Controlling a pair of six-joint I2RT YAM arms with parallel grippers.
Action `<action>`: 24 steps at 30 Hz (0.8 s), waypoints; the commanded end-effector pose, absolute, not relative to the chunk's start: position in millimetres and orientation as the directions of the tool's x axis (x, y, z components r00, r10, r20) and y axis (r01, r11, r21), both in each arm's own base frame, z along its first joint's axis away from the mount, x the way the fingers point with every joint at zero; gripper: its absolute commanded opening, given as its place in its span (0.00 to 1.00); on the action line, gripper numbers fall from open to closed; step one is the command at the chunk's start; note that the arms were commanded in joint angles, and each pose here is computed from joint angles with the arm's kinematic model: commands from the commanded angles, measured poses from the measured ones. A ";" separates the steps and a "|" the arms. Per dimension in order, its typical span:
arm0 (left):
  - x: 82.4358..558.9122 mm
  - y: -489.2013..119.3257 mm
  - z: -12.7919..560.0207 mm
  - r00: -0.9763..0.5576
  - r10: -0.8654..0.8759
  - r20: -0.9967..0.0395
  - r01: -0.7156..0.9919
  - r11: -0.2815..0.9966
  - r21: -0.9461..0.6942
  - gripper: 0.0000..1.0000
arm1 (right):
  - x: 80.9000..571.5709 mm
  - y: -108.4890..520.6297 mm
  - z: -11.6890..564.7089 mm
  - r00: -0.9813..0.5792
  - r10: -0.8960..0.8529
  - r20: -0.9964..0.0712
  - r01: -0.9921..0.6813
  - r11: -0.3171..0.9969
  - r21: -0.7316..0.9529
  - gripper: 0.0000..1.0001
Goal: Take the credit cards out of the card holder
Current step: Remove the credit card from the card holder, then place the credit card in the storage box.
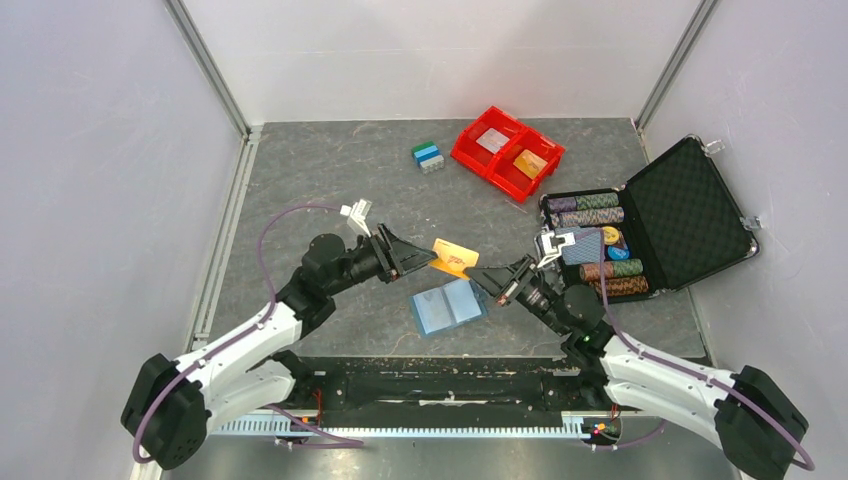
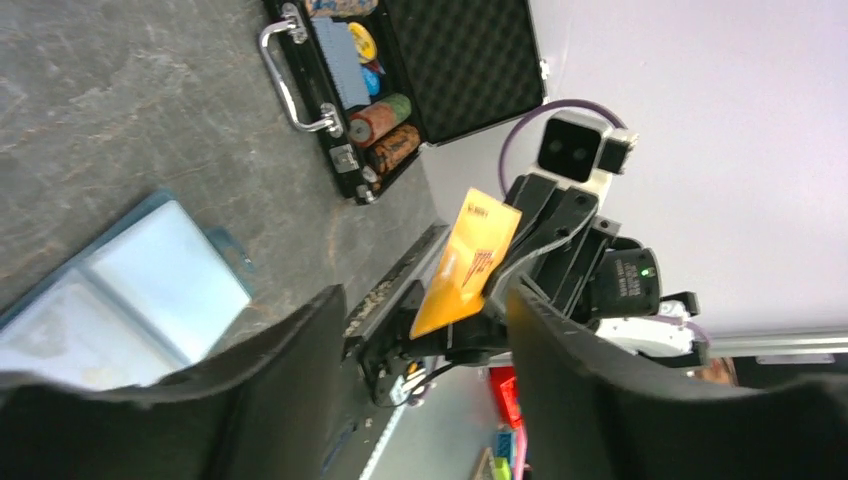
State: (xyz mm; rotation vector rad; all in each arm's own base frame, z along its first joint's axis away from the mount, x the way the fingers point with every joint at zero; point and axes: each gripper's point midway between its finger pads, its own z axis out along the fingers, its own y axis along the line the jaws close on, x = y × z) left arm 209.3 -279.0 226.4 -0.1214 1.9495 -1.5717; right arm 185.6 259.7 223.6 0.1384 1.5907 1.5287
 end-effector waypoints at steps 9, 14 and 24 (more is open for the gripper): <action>210.3 -248.6 229.3 -0.715 -0.406 -0.569 0.345 0.502 -0.793 1.00 | 236.0 231.5 261.6 -0.386 0.668 -0.637 -0.477 0.446 0.757 0.00; 210.9 -219.6 225.1 -0.667 -0.275 -0.692 0.362 0.692 -0.625 1.00 | 278.0 215.0 274.0 -0.306 0.604 -0.736 -0.415 0.611 0.674 0.00; 214.3 -175.4 222.3 -0.592 0.051 -0.805 0.438 0.858 -0.268 1.00 | 387.0 145.8 248.0 -0.275 0.580 -0.767 -0.137 0.766 0.628 0.00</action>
